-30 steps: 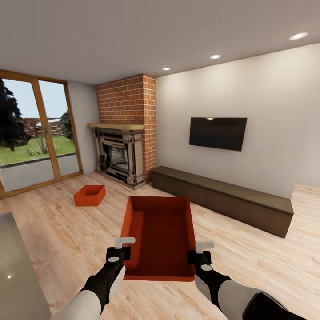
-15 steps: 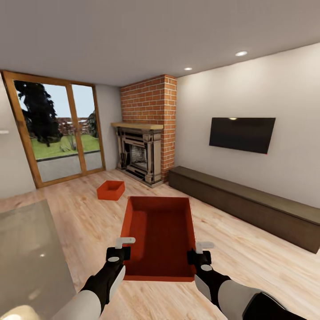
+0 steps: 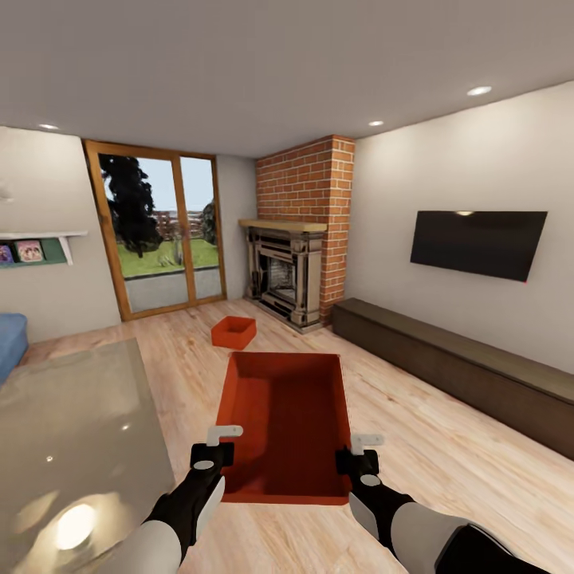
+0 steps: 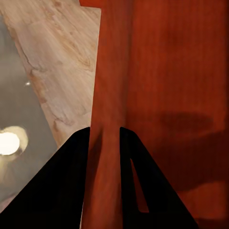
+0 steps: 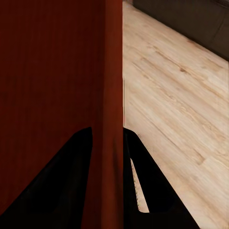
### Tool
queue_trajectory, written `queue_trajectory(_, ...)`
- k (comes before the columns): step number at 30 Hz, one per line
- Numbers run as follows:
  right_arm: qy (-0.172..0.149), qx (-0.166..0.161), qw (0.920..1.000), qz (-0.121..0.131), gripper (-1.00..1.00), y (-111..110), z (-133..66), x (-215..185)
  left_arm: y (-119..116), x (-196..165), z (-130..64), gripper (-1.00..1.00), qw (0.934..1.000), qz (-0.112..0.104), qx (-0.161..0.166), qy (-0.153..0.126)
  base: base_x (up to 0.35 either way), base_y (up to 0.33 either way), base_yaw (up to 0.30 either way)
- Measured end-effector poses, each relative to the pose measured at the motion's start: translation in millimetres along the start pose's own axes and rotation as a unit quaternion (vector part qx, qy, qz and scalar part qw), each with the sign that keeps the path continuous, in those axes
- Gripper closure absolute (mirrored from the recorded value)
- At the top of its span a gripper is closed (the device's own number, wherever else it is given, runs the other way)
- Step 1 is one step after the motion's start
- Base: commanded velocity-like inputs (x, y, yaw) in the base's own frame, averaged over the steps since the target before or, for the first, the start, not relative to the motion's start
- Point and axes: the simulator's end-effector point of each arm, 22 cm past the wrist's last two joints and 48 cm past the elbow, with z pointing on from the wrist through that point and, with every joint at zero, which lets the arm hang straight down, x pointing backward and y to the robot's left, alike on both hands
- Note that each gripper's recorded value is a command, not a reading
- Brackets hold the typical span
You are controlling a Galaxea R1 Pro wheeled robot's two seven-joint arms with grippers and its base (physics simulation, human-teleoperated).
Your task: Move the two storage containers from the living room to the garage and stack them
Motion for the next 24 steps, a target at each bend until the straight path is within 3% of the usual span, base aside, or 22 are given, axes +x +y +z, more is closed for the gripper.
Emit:
queue_trajectory(13,0.0,0.0,1.0,0.0,1.0,0.0,-0.1,-0.2,0.1,0.0,-0.1,1.0,1.0,0.0,0.0,0.0,-0.236,-0.149,0.3)
queue_trajectory(24,0.0,0.0,1.0,-0.001,1.0,-0.3,-0.4,0.3,-0.2,1.0,-0.4,1.0,1.0,-0.001,0.0,0.001,-0.022,-0.01,0.3)
